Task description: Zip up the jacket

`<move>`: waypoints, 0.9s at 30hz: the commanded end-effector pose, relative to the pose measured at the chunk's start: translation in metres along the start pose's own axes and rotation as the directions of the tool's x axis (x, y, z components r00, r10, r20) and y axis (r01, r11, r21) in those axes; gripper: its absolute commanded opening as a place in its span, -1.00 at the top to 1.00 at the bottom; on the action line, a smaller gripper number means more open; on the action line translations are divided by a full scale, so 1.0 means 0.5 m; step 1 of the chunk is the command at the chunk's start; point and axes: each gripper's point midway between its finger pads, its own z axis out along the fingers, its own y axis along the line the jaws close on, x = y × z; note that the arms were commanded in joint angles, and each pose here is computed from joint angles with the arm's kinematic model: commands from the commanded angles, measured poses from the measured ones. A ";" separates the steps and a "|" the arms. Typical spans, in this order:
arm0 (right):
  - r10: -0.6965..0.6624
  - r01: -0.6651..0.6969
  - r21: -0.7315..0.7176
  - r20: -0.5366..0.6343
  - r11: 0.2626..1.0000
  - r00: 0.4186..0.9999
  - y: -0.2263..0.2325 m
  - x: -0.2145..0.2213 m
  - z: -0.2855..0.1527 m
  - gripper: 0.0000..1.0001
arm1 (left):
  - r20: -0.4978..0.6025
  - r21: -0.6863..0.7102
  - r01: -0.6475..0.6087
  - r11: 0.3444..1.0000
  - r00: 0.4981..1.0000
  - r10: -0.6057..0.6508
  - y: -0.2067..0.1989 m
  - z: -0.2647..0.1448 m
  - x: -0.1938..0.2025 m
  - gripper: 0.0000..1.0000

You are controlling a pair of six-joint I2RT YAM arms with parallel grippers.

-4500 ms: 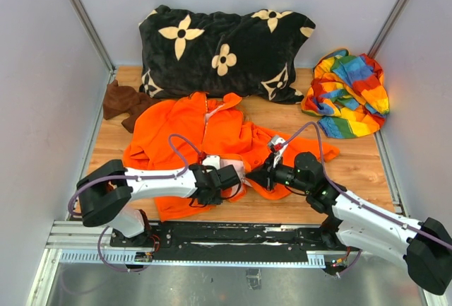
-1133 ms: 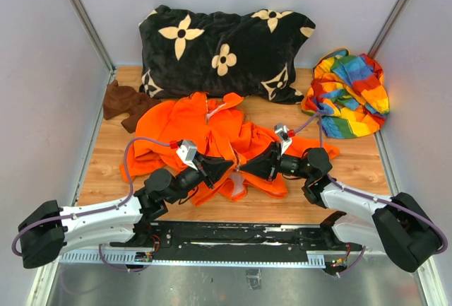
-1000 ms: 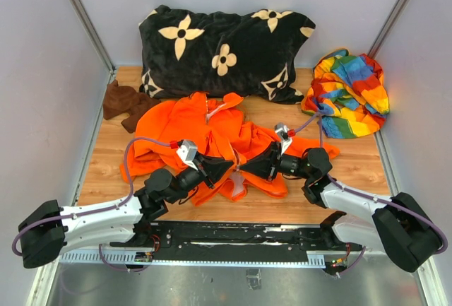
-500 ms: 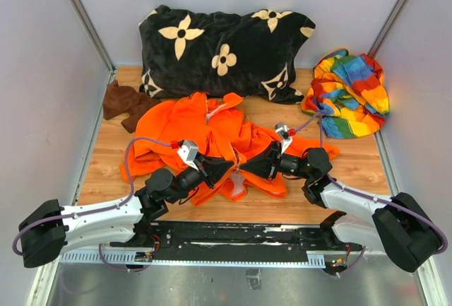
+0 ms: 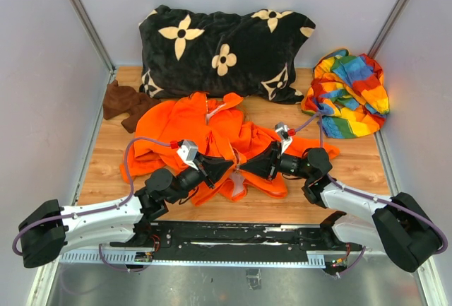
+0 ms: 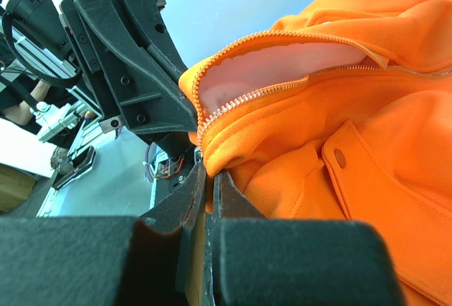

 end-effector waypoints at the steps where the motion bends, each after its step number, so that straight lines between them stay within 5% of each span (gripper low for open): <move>1: -0.045 0.047 -0.049 0.037 0.998 0.998 0.027 -0.027 0.009 0.99 | 0.068 0.013 0.000 1.000 0.998 -0.001 -0.011 0.003 -0.040 0.99; 27: -0.035 0.036 -0.044 0.038 0.998 0.999 0.025 -0.032 0.013 0.98 | 0.032 0.043 -0.005 0.999 0.999 0.004 -0.023 0.009 -0.027 0.99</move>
